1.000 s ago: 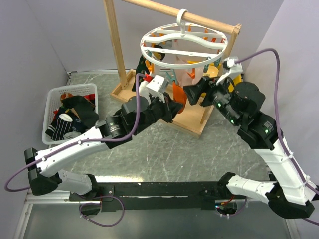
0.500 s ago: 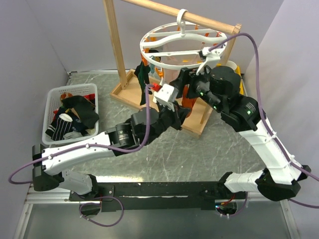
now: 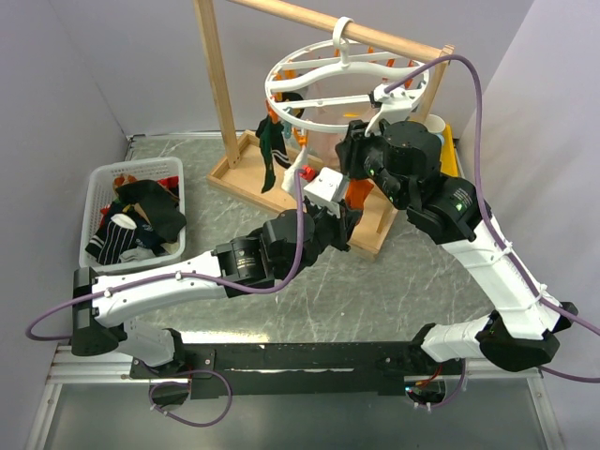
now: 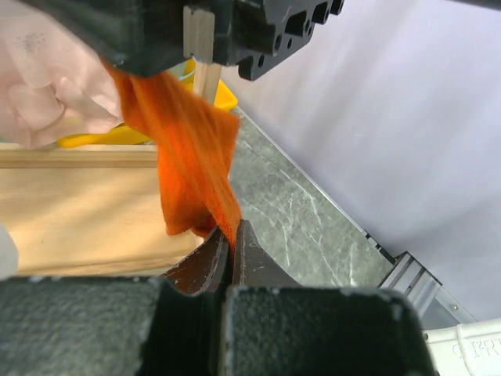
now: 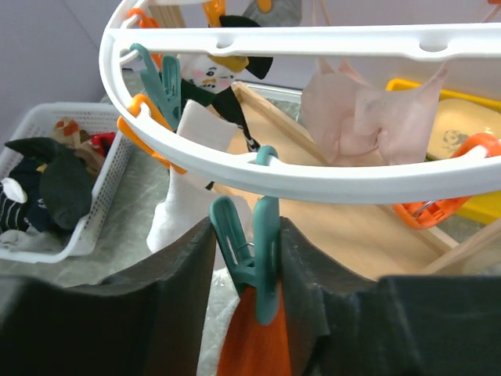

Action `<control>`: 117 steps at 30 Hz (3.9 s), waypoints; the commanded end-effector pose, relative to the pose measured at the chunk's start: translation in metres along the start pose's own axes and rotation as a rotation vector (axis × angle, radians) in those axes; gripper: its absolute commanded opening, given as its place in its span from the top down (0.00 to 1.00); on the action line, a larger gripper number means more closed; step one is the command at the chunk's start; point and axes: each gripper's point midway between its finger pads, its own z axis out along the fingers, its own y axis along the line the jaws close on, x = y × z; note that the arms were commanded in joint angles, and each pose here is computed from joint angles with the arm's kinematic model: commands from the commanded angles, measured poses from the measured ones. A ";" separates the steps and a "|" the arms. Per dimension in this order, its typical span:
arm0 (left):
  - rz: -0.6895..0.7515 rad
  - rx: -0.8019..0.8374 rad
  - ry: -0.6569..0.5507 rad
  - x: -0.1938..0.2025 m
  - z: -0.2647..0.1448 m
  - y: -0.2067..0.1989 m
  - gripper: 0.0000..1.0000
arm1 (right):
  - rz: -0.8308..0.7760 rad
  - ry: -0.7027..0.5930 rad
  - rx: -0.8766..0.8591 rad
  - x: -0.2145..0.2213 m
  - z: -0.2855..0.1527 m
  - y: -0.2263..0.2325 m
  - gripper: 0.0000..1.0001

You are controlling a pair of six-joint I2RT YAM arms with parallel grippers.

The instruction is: Remove the socks clipped to the hanger

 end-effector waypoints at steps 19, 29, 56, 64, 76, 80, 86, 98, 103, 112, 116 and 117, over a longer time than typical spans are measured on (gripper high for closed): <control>-0.112 -0.176 0.215 0.057 -0.057 0.085 0.99 | 0.020 -0.076 0.009 -0.008 -0.011 -0.008 0.77; -0.116 -0.487 0.089 -0.007 -0.106 0.216 0.99 | 0.041 -0.101 0.067 -0.010 -0.030 -0.032 0.77; -0.185 -0.985 -0.034 -0.077 -0.164 0.409 0.99 | 0.179 -0.135 -0.034 0.021 -0.075 -0.055 0.04; -0.205 -1.087 -0.038 -0.093 -0.169 0.483 0.99 | 0.229 -0.152 -0.110 0.041 -0.098 -0.051 0.03; -0.422 -1.107 0.114 0.001 -0.167 0.568 0.99 | 0.233 -0.151 -0.077 0.051 -0.105 -0.061 0.03; -0.549 -1.055 0.268 0.037 -0.161 0.582 0.40 | 0.230 -0.134 -0.081 0.056 -0.104 -0.060 0.03; -0.373 -1.083 0.091 -0.037 -0.167 0.559 0.15 | 0.227 -0.105 -0.100 0.063 -0.101 -0.056 0.03; -0.283 -1.083 -0.056 -0.053 -0.206 0.500 0.99 | 0.212 -0.094 -0.115 0.068 -0.103 -0.055 0.03; -0.381 -1.095 0.051 -0.014 -0.192 0.526 0.99 | 0.227 -0.084 -0.123 0.071 -0.108 -0.054 0.03; -1.021 -1.265 0.172 0.168 -0.208 0.588 0.99 | 0.279 -0.127 -0.106 0.079 -0.116 -0.062 0.02; -1.116 -1.084 0.210 0.188 -0.186 0.578 0.99 | 0.262 -0.101 -0.091 0.085 -0.116 -0.065 0.02; -1.068 -1.086 0.195 0.170 -0.181 0.581 0.99 | 0.253 -0.097 -0.088 0.086 -0.116 -0.066 0.02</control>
